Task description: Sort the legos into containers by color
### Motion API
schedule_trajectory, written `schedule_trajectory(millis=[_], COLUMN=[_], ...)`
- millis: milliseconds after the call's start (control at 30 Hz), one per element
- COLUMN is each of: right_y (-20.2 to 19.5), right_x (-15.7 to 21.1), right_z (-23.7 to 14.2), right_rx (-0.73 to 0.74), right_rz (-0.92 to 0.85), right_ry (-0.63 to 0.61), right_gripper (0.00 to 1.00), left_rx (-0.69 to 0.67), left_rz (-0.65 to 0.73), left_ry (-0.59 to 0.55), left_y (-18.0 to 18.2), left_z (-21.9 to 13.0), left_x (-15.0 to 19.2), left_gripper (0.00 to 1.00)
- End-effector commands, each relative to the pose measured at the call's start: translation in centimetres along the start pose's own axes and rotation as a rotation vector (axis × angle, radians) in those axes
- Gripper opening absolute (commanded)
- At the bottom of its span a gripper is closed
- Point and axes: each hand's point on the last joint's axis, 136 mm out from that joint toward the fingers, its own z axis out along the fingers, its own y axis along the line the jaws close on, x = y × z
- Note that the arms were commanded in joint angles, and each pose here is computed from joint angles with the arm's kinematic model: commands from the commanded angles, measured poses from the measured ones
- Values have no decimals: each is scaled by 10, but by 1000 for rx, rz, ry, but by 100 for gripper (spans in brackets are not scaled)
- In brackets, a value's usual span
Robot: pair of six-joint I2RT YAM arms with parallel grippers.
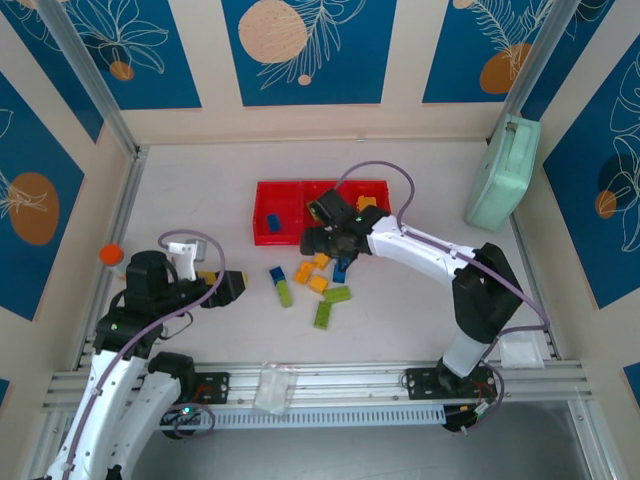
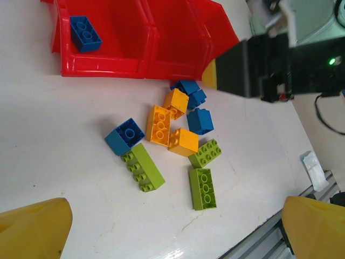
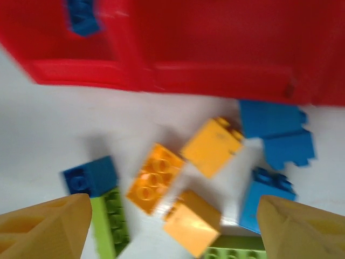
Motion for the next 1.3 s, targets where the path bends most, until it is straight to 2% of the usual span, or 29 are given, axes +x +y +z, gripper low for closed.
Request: schedule_trajectory(millis=[0, 200, 533, 833, 1033, 1267], right_y=[-28, -55, -55, -63, -65, -61], right_x=[-4, 10, 19, 32, 32, 32], right_z=[-6, 10, 35, 56, 55, 60], right_rx=[77, 121, 115, 220, 279, 274], right_rz=[115, 154, 147, 112, 49, 22], right_ry=[-59, -39, -3, 47, 46, 71], right_gripper=[81, 80, 72, 70, 63, 48], left_rx=[30, 28, 23, 25, 17, 14], left_rz=[44, 44, 42, 37, 33, 31], left_ry=[-18, -17, -14, -6, -6, -3], left_y=[-10, -10, -9, -8, -7, -6], left_z=[-3, -3, -3, -1, -1, 0], left_x=[-7, -7, -7, -7, -7, -6], left_gripper=[99, 99, 99, 99, 99, 99])
